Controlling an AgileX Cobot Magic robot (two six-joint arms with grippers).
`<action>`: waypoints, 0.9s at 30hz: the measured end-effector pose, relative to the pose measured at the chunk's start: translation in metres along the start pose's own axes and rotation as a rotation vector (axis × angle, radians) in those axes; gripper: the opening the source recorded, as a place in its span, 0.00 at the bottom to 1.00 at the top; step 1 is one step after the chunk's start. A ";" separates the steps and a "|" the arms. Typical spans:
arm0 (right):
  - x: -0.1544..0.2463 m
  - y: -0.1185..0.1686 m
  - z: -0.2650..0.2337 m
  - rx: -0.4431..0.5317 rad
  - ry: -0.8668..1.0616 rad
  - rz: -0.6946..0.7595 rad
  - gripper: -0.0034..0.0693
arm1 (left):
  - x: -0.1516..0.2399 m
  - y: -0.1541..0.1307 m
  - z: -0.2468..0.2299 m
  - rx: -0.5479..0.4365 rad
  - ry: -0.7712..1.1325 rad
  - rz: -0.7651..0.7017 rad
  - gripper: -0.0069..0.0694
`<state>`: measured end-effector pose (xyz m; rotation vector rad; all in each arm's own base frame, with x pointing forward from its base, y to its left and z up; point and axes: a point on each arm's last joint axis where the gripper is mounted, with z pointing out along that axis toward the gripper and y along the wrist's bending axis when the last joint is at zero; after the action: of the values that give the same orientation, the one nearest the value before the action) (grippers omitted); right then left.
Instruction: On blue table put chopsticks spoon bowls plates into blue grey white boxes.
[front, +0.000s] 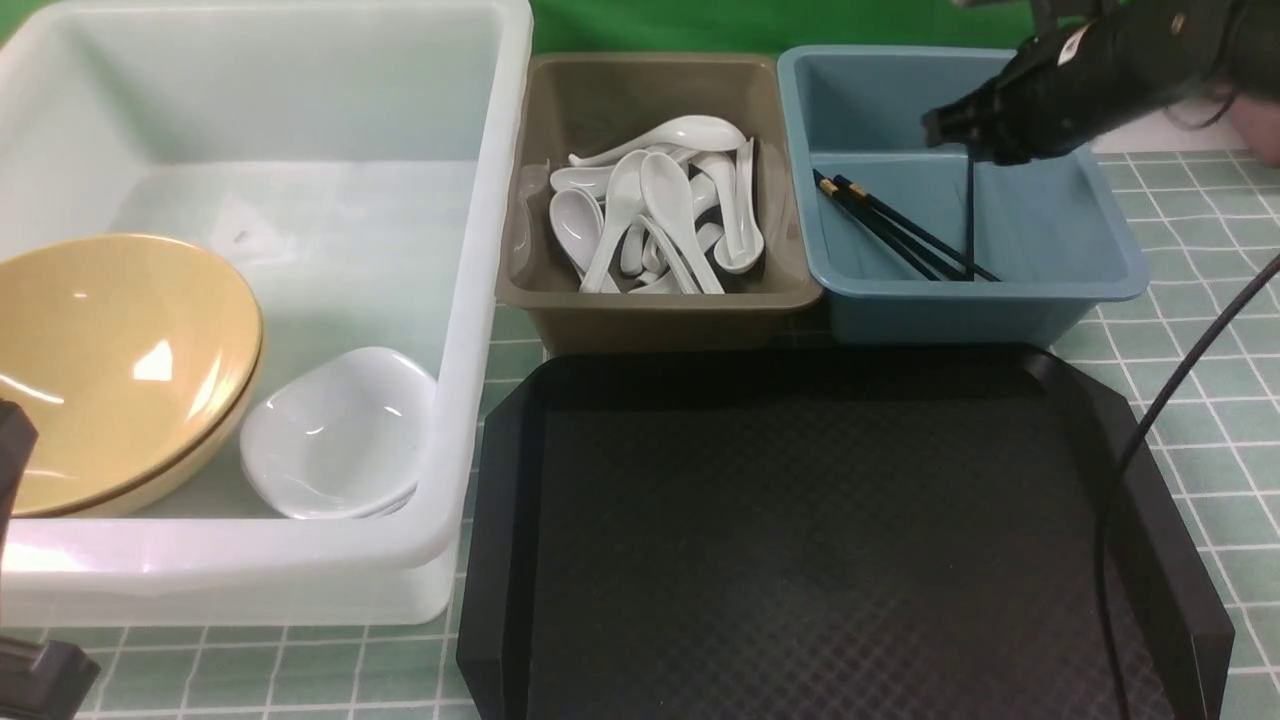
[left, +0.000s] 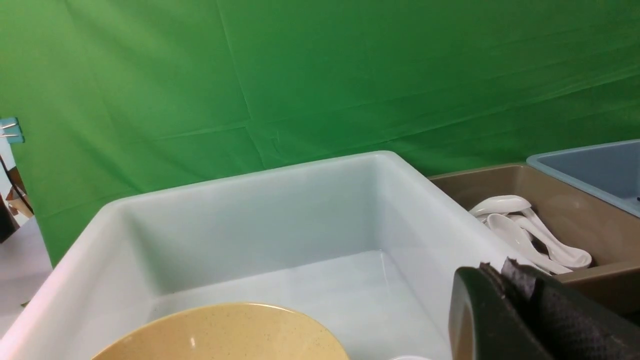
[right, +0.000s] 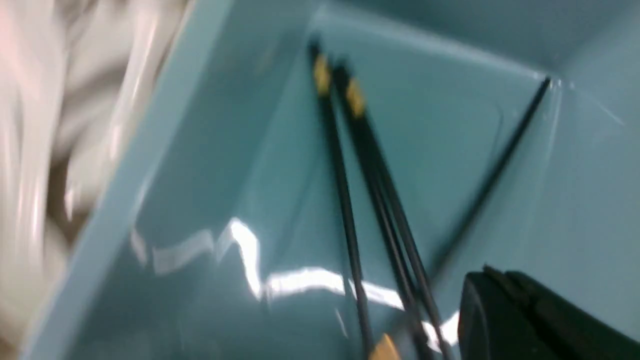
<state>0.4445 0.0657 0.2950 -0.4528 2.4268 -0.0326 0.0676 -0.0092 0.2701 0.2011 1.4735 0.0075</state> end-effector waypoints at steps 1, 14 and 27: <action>0.000 -0.002 -0.013 0.009 0.033 -0.041 0.10 | 0.003 0.000 0.000 -0.007 -0.001 0.000 0.09; 0.059 0.000 -0.241 0.137 -0.383 0.046 0.10 | 0.010 0.003 0.001 -0.048 -0.017 0.001 0.09; 0.277 0.060 -0.264 0.307 -1.070 -0.022 0.10 | 0.030 -0.014 -0.002 0.136 0.198 0.000 0.09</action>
<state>0.0625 0.0066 0.3246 -0.2485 1.3342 -0.1330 0.0674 -0.0188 0.2386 0.3180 1.6730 -0.0744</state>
